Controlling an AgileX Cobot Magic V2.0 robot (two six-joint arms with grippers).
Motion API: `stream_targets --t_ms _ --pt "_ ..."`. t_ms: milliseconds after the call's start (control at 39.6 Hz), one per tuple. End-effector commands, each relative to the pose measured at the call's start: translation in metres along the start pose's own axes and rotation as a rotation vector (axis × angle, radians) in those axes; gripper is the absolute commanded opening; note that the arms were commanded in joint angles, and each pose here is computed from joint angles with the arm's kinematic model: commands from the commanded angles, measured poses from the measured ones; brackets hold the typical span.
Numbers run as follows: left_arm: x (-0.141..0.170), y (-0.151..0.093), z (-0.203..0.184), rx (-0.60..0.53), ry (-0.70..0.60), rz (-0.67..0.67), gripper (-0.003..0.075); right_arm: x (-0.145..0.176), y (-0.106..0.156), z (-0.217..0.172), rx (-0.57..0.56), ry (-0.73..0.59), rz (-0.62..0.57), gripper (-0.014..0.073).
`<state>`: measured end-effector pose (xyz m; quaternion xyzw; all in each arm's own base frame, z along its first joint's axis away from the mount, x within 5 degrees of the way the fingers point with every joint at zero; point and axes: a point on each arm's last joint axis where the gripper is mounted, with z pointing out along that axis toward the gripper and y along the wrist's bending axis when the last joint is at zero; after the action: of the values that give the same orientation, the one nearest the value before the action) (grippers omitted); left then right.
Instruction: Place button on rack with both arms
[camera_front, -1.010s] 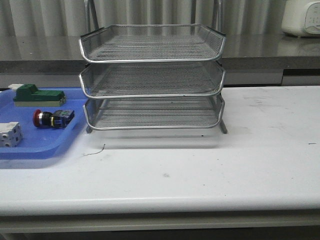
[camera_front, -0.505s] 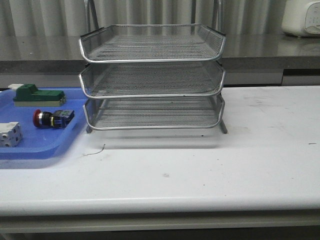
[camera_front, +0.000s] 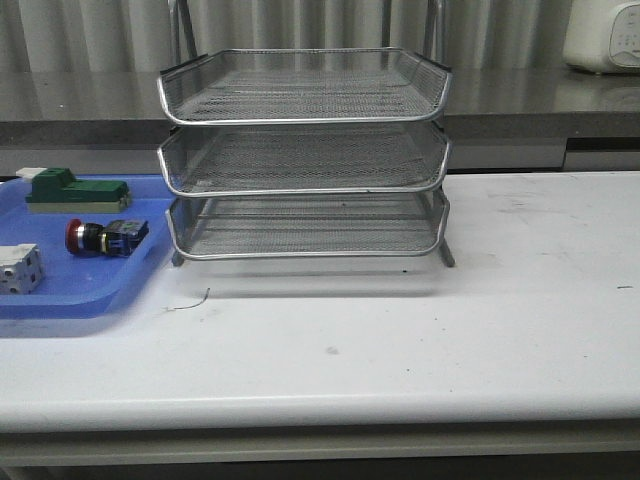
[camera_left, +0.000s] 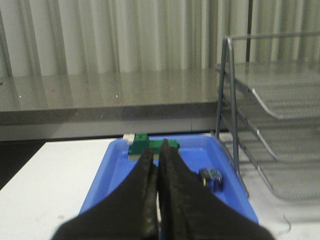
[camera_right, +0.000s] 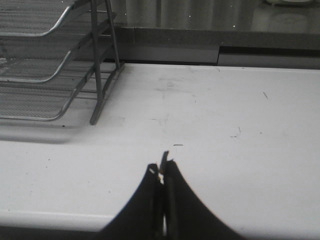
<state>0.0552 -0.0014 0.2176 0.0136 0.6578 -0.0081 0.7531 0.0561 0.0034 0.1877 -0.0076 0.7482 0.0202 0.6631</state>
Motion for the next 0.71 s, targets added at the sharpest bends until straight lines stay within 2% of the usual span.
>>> stream_targets --t_ms 0,126,202,328,429,682 --pt "-0.037 0.004 -0.006 -0.035 -0.214 -0.048 -0.0019 -0.037 -0.001 -0.010 0.017 -0.205 -0.010 -0.0060" --pt "-0.071 0.004 -0.010 -0.029 -0.283 -0.046 -0.0018 -0.068 0.000 -0.022 0.012 -0.286 -0.013 -0.0060" --pt "-0.087 0.002 -0.007 -0.016 -0.255 -0.030 -0.0018 -0.086 0.002 -0.029 0.005 -0.300 -0.012 -0.0060" --pt "-0.104 0.000 0.010 0.009 -0.104 0.069 -0.0018 -0.113 0.004 -0.029 -0.018 -0.232 0.007 -0.0060" --pt "-0.111 -0.001 0.029 0.021 -0.004 0.075 -0.0018 -0.128 0.005 -0.017 -0.024 -0.145 0.008 -0.0060" --pt "-0.107 -0.001 0.063 0.028 0.134 0.074 -0.0018 -0.134 0.004 0.013 -0.022 -0.011 0.014 -0.0060"
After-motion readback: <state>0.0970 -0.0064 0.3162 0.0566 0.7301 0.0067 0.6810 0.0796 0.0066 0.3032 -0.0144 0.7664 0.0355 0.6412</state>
